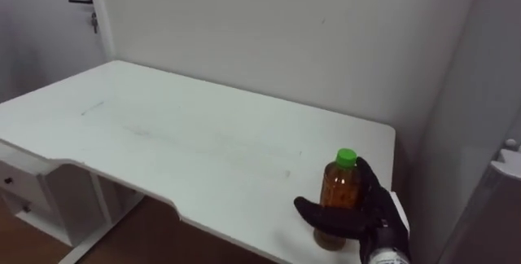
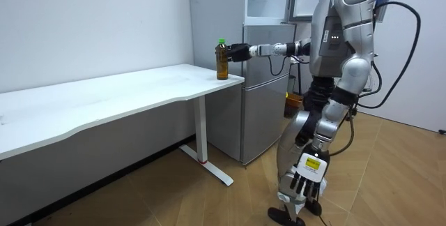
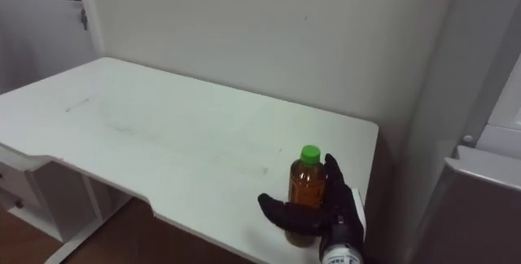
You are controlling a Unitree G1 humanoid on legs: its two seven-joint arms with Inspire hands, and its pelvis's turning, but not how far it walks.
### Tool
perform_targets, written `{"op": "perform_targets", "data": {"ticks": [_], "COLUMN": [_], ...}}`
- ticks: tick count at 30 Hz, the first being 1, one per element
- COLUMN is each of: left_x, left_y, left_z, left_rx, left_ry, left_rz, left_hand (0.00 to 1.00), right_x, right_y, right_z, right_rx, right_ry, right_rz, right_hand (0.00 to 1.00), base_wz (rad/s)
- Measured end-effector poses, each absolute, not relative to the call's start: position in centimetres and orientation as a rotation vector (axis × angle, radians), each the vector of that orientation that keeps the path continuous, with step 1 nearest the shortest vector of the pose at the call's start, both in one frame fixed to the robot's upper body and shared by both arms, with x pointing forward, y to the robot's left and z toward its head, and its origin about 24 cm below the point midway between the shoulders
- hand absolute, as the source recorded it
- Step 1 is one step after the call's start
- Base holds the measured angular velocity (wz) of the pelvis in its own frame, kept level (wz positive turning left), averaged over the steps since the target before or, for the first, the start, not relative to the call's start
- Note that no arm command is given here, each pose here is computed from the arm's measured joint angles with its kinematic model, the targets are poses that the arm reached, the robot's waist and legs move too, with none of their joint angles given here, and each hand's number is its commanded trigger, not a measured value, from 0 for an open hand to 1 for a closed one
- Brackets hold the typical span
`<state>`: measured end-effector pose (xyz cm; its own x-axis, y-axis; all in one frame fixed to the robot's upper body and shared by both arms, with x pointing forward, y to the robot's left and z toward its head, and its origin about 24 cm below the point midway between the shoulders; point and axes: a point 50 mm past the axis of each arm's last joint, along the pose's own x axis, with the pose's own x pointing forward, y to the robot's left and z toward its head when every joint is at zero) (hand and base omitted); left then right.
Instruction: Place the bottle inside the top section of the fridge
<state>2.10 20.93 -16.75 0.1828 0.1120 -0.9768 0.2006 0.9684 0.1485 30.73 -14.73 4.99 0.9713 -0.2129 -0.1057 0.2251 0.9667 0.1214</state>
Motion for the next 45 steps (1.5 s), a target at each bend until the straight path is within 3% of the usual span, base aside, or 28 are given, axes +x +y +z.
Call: {"op": "perform_targets", "data": {"ticks": [20, 45], "left_x": [5.2, 5.7], "left_y": [20.3, 20.3], "left_z": [-16.5, -16.5], "left_rx": [0.239, 0.194], "left_ry": [1.287, 1.279], "left_rz": [-0.086, -0.059], "left_hand": [0.0, 0.0], "right_x": [32.2, 32.9], "right_y": [-15.9, -17.5], "right_z": [3.4, 3.9], "right_rx": [0.038, 0.001], "right_ry": [0.172, 0.156], "right_rz": [-0.331, -0.407], "right_hand": [0.0, 0.0], "base_wz": [0.03, 0.0]}}
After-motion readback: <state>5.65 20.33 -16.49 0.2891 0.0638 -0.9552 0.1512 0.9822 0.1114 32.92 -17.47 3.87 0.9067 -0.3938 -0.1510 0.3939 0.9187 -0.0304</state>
